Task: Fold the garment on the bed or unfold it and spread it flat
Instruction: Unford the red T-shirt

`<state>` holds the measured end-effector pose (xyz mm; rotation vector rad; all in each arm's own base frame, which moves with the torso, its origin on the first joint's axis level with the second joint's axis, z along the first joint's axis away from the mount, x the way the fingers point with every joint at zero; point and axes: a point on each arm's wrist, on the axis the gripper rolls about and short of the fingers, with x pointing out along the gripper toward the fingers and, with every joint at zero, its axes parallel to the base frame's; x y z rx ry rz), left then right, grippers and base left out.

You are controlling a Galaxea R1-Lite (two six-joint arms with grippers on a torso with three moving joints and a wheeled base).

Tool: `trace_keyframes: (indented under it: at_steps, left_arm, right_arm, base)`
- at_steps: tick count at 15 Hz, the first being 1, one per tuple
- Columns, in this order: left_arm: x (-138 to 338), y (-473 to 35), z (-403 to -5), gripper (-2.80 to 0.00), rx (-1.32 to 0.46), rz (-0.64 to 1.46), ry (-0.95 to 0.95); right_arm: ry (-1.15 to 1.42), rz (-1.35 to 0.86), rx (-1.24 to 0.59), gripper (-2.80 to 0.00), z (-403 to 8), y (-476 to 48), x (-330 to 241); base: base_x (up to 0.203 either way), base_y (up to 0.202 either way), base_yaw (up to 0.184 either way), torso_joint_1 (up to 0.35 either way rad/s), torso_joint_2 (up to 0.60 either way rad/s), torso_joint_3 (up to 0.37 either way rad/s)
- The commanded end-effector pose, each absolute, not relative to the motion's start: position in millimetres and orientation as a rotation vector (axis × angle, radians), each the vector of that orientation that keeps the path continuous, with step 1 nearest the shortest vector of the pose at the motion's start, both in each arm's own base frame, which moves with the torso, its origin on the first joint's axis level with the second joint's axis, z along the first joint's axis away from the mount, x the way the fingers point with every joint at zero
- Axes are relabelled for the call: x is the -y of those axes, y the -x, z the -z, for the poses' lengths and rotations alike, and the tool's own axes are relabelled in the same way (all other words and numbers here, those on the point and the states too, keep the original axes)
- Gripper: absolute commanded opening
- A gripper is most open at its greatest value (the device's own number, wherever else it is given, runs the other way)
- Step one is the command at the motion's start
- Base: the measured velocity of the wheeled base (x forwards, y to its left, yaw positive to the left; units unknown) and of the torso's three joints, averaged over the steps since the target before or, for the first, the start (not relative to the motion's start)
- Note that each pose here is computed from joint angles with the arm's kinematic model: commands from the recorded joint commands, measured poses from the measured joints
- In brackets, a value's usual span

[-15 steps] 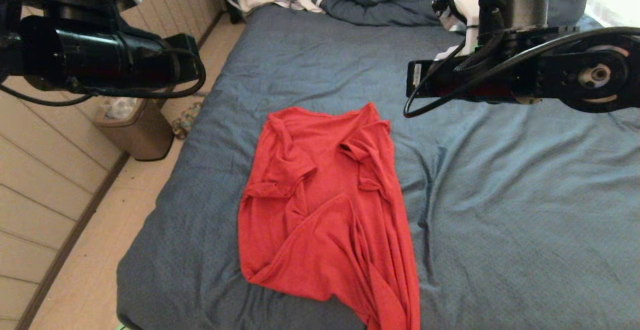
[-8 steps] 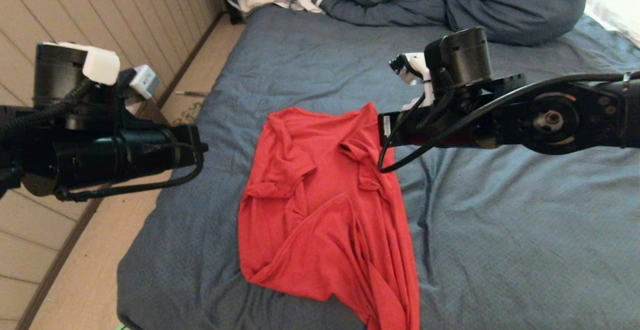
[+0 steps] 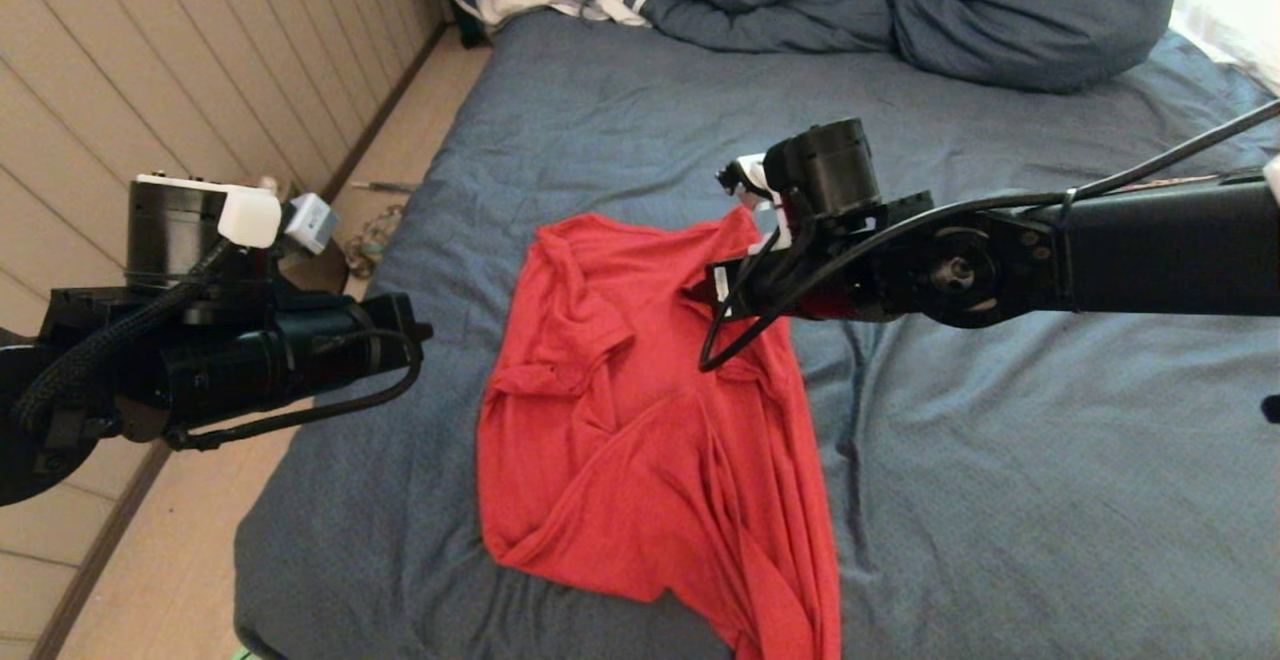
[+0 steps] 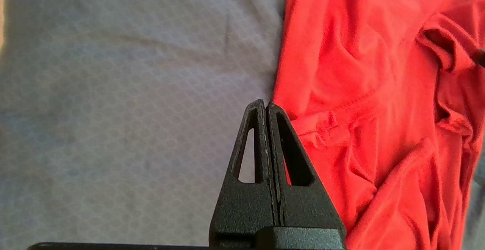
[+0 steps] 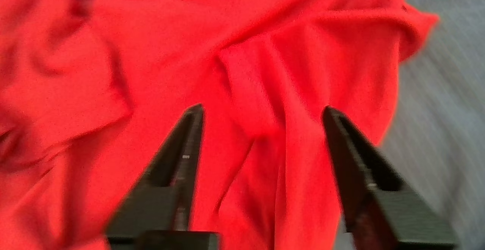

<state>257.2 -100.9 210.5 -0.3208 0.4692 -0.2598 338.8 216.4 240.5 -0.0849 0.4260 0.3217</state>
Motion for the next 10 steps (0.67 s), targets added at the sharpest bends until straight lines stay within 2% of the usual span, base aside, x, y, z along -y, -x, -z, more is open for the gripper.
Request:
trace_keyframes:
  at_steps: [1, 7, 8, 9, 10]
  left_arm:
    - [101, -259, -208, -2.80, -0.477, 0.255, 0.323]
    - [102, -262, -202, -2.80, -0.497, 0.251, 0.318]
    - [103, -263, -200, -2.80, -0.501, 0.250, 0.317]
    - [103, -263, -199, -2.80, -0.507, 0.249, 0.316]
    - [103, -263, -199, -2.80, -0.507, 0.249, 0.316]
  right_arm:
    - [0.107, -0.319, -0.448, 0.00, -225, -352, -227]
    - [0.195, -0.269, -0.429, 0.00, -214, -368, -235]
    - [0.203, -0.266, -0.426, -1.13, -213, -369, -236]
    - [0.215, -0.245, -0.427, -2.80, -210, -372, -236]
    - [0.221, -0.235, -0.427, -2.80, -209, -373, -236]
  base:
    - [0.000, 0.000, 0.000, 0.000, 0.00, 0.000]
    - [0.000, 0.000, 0.000, 0.000, 0.00, 0.000]
    - [0.000, 0.000, 0.000, 0.000, 0.00, 0.000]
    - [0.000, 0.000, 0.000, 0.000, 0.00, 0.000]
    - [0.000, 0.000, 0.000, 0.000, 0.00, 0.000]
